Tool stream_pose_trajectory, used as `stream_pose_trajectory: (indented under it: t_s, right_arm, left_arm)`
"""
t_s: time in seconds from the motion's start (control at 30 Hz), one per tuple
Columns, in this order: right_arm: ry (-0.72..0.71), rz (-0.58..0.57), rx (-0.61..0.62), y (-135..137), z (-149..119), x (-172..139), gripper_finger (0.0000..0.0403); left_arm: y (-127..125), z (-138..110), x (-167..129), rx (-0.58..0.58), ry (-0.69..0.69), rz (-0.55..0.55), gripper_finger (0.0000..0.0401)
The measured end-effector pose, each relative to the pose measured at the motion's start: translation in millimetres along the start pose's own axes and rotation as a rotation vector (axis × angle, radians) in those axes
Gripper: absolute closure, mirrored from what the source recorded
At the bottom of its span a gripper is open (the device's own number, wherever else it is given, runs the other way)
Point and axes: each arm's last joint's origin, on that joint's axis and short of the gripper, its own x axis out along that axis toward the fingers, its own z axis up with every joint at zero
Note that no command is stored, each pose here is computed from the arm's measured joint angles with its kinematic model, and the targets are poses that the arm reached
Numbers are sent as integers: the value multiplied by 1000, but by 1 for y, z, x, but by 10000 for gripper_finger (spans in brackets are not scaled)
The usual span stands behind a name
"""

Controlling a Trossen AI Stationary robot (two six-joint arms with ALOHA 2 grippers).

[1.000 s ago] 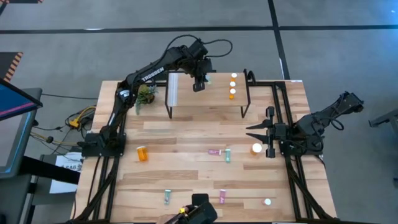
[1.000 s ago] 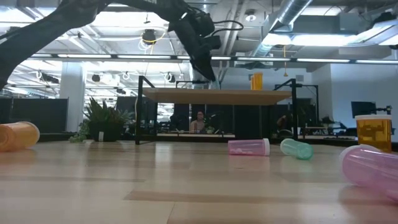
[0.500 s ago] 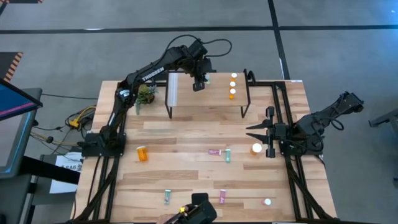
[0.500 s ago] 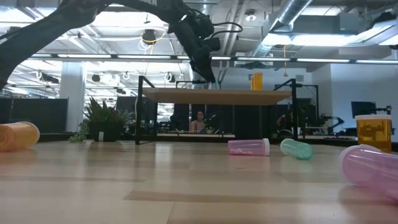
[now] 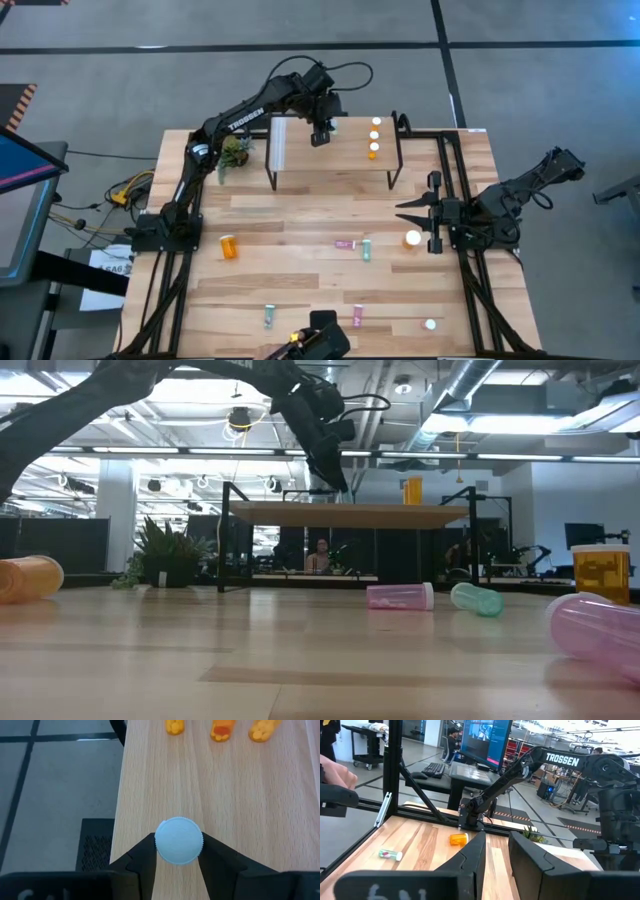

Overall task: Pick and place medicine bottles onto shelf by color
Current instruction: Put the top left blue pill bottle on the shelf, then put the top blue pill bottle on the shelf aligned with the other blue pill bottle

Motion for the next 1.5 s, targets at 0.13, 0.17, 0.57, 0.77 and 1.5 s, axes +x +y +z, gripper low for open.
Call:
stream_pose_trajectory:
  t_s: [0.13, 0.17, 0.57, 0.77, 1.5]
  right_arm:
    - [0, 0, 0, 0, 0, 0, 296]
    - [0, 0, 0, 0, 0, 0, 296]
    - [0, 0, 0, 0, 0, 0, 296]
    - [0, 0, 0, 0, 0, 0, 296]
    - [32, 7, -1, 1, -3, 0, 296]
  left_arm:
    - [0, 0, 0, -3, 0, -1, 278]
    - [0, 0, 0, -4, 0, -1, 278]
    - [1, -9, 18, -18, 9, -9, 277]
    - [1, -9, 21, -16, -3, -2, 277]
    - [-1, -13, 19, -35, 55, -8, 213]
